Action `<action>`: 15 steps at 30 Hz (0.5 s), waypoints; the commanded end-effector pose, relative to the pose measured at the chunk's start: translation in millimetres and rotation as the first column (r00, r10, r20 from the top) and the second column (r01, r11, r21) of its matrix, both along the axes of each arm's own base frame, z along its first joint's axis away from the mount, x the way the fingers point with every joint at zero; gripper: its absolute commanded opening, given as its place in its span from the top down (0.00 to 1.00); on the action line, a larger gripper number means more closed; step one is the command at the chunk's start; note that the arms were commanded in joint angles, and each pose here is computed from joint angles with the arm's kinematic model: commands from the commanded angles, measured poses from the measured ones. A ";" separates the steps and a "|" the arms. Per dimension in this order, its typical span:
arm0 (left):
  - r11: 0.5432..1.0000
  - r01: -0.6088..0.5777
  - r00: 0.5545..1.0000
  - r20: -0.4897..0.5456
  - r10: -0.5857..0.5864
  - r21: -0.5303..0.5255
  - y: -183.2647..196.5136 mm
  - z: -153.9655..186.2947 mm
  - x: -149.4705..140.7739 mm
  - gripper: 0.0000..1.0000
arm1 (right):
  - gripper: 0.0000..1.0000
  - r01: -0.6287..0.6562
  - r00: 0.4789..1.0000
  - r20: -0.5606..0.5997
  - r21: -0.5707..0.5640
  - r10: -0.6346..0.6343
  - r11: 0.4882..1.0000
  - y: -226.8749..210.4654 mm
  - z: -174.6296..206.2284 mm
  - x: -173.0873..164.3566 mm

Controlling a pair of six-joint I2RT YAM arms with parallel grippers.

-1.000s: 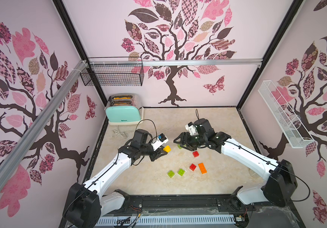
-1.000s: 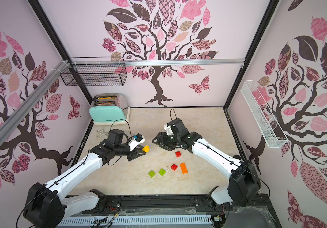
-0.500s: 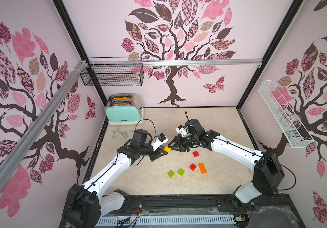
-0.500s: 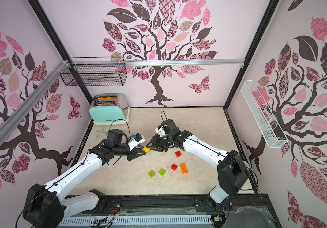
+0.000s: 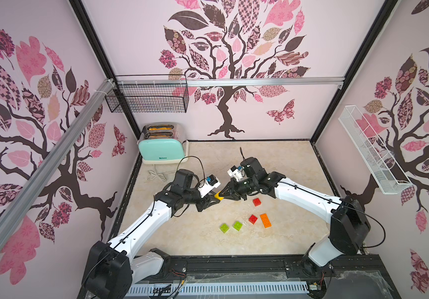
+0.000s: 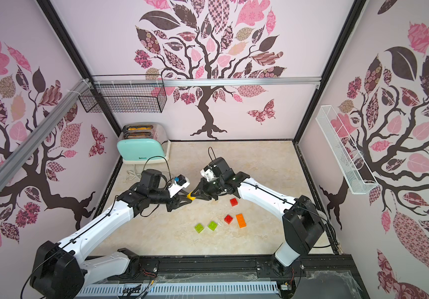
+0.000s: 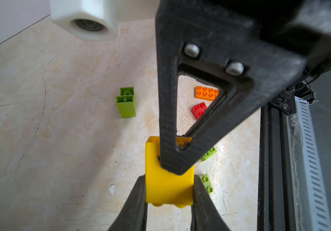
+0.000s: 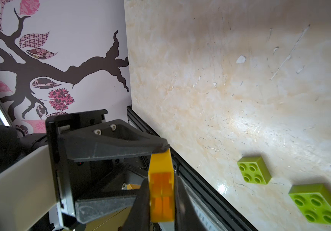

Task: Assemble a giraffe with lego
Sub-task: Pick up the lego brick from the center of the board, then assemble the lego brick with the lego brick.

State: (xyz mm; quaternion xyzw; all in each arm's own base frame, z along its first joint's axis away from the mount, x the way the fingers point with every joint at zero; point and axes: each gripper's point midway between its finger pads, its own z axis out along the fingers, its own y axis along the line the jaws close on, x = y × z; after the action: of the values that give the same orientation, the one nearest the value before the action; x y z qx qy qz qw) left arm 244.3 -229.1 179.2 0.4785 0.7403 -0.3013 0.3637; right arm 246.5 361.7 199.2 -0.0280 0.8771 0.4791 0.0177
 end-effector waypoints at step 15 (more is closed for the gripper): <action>1.000 -0.027 0.998 0.050 0.027 0.005 10.6 -1.8 5.1 0.06 | 1.00 -0.023 0.942 0.315 -0.291 0.118 0.957 -49.4 29.0 29.0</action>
State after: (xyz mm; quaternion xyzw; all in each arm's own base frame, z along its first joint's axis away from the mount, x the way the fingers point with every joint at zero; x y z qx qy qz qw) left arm 250.7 -220.2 175.3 0.4721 0.7444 -0.2859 0.3759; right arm 267.8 335.8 220.4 -0.0900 0.9067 0.4018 0.0919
